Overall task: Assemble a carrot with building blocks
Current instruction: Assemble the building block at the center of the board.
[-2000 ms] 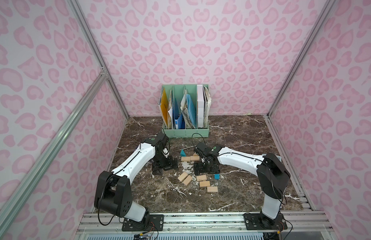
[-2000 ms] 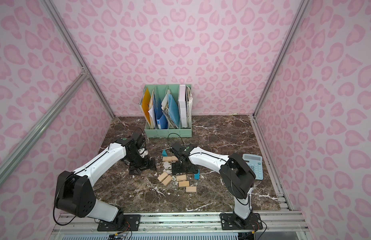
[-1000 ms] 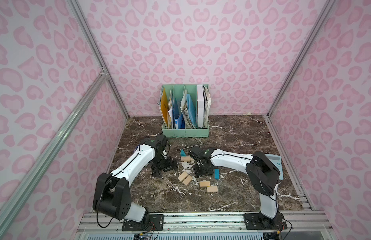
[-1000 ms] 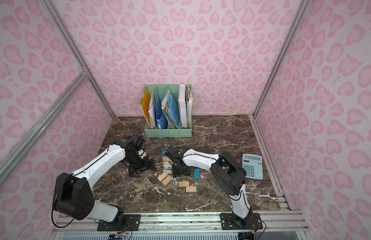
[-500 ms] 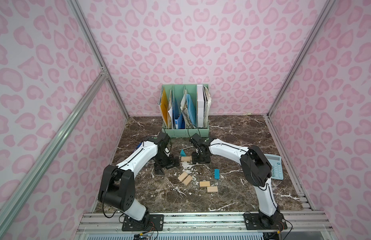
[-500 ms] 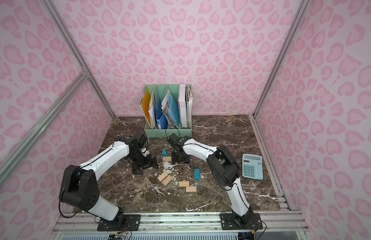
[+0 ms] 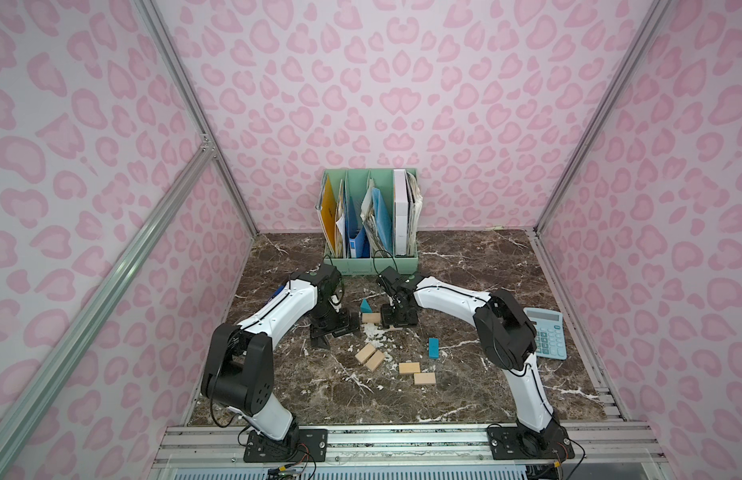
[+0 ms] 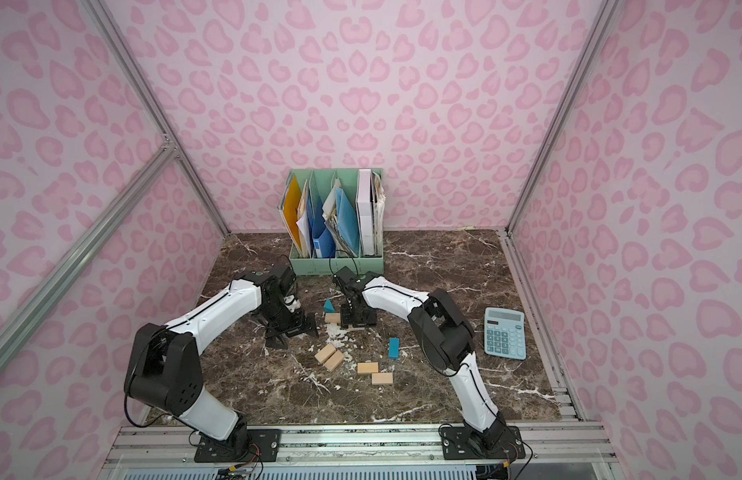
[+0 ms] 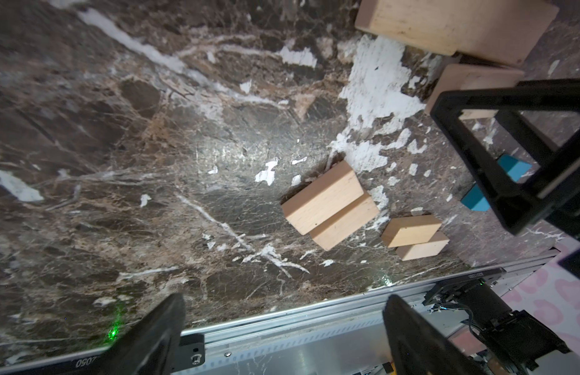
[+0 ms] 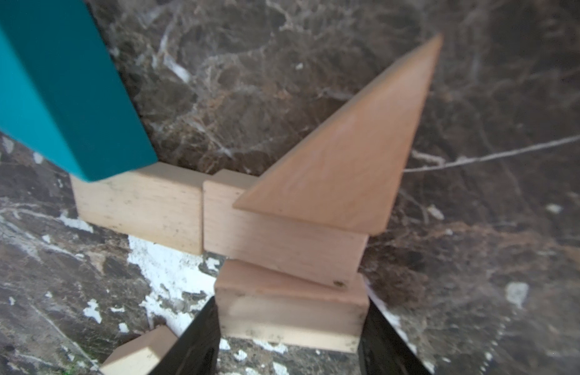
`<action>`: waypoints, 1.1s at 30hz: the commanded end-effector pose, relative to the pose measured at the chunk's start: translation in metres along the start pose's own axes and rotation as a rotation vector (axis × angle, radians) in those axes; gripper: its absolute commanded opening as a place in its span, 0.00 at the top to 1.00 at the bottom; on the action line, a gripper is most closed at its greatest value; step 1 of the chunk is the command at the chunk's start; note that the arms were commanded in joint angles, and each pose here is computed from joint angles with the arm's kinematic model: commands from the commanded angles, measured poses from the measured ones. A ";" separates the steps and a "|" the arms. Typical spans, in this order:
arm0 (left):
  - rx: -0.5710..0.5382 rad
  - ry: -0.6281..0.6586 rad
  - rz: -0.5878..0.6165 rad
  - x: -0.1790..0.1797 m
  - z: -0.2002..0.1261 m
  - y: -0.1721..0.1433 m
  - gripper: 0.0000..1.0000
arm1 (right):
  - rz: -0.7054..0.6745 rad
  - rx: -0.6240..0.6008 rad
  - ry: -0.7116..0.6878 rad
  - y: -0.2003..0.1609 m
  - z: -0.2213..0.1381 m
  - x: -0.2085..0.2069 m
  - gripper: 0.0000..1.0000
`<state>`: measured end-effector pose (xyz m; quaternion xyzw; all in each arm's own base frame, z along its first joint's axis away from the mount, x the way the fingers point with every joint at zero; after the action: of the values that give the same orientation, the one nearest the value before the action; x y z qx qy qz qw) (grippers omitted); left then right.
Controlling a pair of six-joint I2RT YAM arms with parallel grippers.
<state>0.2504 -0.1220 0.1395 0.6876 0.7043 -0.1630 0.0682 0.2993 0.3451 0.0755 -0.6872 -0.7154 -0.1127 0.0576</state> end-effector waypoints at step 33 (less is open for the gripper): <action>0.034 -0.007 0.015 -0.002 0.005 0.011 0.06 | -0.001 -0.033 0.031 0.001 -0.038 0.011 0.21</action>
<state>0.2606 -0.1250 0.1340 0.6931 0.6978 -0.1698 0.0622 0.3015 0.3504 0.1072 -0.6828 -0.7145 -0.1396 0.0620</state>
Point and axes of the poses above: each gripper's point midway between its finger pads, its own z axis out along the fingers, its own x axis along the line the jaws close on, y = z × x, the point moved 5 cm from there along -z, back along the fingers, and after that the axes turned 10 degrees about z, right-handed, at the moved point
